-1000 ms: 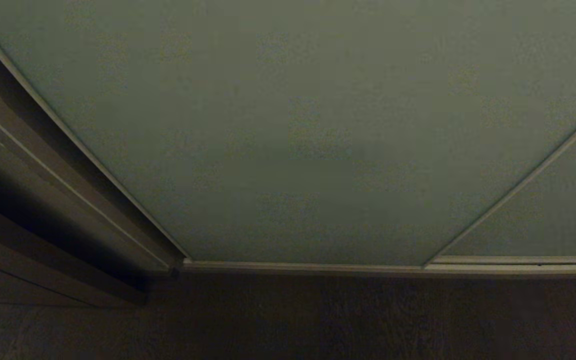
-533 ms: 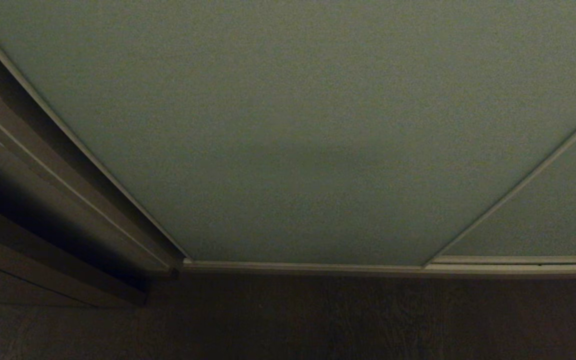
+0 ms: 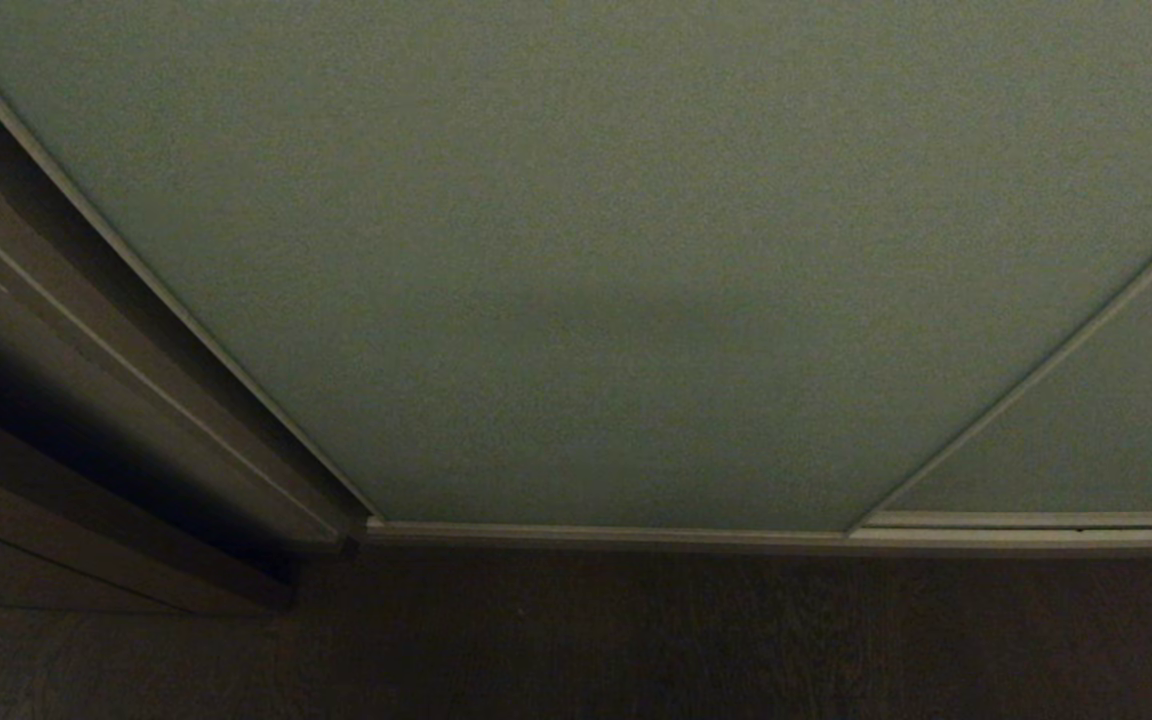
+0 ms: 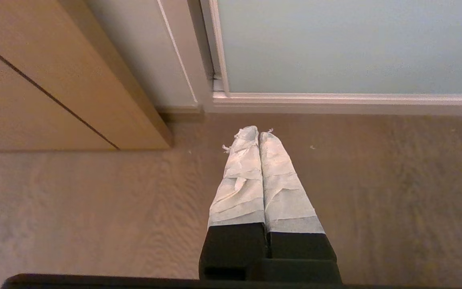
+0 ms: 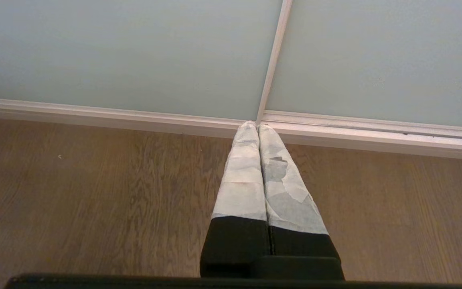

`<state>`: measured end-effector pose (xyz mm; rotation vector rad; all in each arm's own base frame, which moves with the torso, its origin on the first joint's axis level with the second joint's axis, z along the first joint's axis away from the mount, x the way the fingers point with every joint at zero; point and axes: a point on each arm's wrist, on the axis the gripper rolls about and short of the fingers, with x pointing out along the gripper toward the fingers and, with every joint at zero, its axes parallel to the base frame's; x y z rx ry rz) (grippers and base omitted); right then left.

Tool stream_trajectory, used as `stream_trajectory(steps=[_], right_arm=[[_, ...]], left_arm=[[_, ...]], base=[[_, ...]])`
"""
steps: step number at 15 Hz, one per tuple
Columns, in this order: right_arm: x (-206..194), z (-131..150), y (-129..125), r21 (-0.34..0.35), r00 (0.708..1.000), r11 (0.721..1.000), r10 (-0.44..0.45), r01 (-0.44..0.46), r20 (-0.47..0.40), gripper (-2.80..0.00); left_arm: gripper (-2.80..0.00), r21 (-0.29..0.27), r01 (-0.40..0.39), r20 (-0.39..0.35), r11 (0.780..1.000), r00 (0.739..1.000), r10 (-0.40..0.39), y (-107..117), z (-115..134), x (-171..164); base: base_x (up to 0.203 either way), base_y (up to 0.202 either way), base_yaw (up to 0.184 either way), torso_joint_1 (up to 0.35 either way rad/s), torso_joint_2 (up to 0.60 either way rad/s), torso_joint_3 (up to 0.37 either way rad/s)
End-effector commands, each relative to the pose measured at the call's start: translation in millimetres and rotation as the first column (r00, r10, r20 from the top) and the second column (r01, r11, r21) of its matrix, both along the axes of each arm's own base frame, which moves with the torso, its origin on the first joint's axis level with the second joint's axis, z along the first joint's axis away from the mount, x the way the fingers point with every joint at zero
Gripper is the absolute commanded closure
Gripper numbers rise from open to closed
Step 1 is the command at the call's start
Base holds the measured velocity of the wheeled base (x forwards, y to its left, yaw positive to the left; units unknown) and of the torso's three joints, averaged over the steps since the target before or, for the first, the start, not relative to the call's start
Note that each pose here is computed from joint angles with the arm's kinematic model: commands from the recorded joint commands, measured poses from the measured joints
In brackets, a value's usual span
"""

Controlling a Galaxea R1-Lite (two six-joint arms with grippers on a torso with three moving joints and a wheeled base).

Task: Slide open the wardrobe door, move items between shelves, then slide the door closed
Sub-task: Open the door

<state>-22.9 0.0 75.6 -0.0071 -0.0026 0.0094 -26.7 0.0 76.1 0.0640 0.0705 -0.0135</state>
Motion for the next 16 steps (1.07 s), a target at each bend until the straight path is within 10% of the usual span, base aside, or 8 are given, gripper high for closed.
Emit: stream_trajectory(steps=[1, 7, 11, 16], right_arm=[[0, 0, 0, -0.001, 1.0, 1.0, 0.001, -0.001, 0.001, 0.0], [0, 0, 0, -0.001, 1.0, 1.0, 0.001, -0.001, 0.0, 0.0], [0, 0, 0, -0.001, 1.0, 1.0, 0.001, -0.001, 0.001, 0.0], [0, 0, 0, -0.001, 1.0, 1.0, 0.0, 0.0, -0.001, 0.0]], left_arm=[[0.0, 0.02, 0.001, 0.002, 1.0, 1.0, -0.001, 0, 2, 0], [0.0, -0.006, -0.113, 0.29, 0.994, 0.951, 0.11, 3, 117, -19], [0.0, -0.123, -0.274, 0.484, 0.954, 0.823, 0.299, 7, 200, 3], [0.0, -0.209, -0.313, 0.576, 0.927, 0.726, 0.375, 8, 257, 43]], base=[[0.0, 0.0, 0.0, 0.0, 0.0, 0.0], [0.0, 0.0, 0.0, 0.0, 0.0, 0.0], [0.0, 0.0, 0.0, 0.0, 0.0, 0.0], [0.0, 0.0, 0.0, 0.0, 0.0, 0.0]])
